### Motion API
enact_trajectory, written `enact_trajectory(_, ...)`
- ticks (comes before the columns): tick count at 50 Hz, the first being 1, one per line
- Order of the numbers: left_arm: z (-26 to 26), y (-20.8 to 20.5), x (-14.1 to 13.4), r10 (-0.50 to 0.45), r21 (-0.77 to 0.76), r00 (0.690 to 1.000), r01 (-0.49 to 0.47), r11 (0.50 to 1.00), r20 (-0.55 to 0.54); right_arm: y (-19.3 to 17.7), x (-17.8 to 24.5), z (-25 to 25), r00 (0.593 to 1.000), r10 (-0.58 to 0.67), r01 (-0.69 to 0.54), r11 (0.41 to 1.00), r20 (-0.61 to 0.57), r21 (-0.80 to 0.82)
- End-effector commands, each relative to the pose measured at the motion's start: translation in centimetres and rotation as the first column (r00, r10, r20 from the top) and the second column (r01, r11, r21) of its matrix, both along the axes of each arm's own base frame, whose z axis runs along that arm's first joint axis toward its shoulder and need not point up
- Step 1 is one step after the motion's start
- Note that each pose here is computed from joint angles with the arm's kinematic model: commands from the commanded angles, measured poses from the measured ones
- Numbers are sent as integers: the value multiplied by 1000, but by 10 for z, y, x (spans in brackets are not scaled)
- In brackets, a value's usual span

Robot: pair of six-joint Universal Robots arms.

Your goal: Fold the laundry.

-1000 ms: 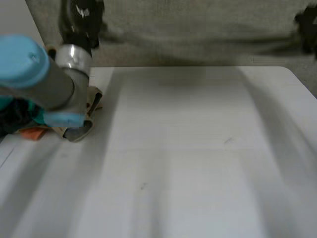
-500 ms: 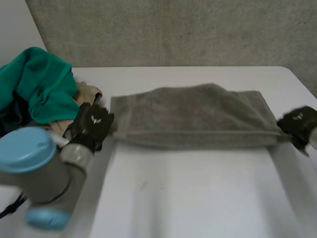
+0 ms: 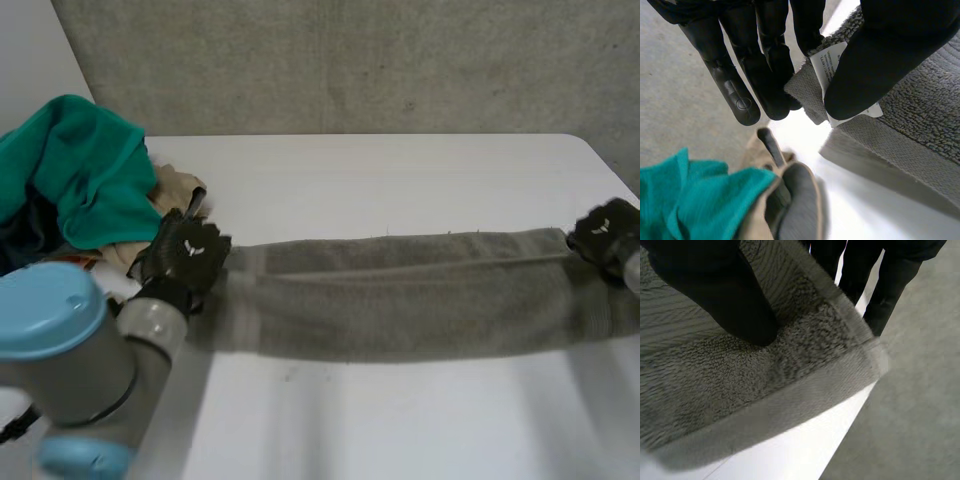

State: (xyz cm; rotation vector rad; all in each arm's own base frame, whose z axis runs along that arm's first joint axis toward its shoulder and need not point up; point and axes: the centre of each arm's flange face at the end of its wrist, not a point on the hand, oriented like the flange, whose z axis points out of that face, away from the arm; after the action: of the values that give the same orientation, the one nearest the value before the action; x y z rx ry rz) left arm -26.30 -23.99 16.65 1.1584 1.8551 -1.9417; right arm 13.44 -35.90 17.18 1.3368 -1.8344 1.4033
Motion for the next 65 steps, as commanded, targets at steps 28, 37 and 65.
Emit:
enact_trajectory(28, -4, -61, -74, 38, -211, 999, -30, 977, 30, -88, 28, 1, 963, 36, 50, 950, 268, -309)
enact_trajectory(37, 19, -45, -62, 38, -214, 999, -35, 976, 6, -35, -18, 20, 913, -60, 71, 997, 403, -13)
enact_trajectory(65, 25, -19, -46, 23, -138, 994, -38, 990, -107, -57, -123, -41, 898, -324, 320, 945, 297, 63)
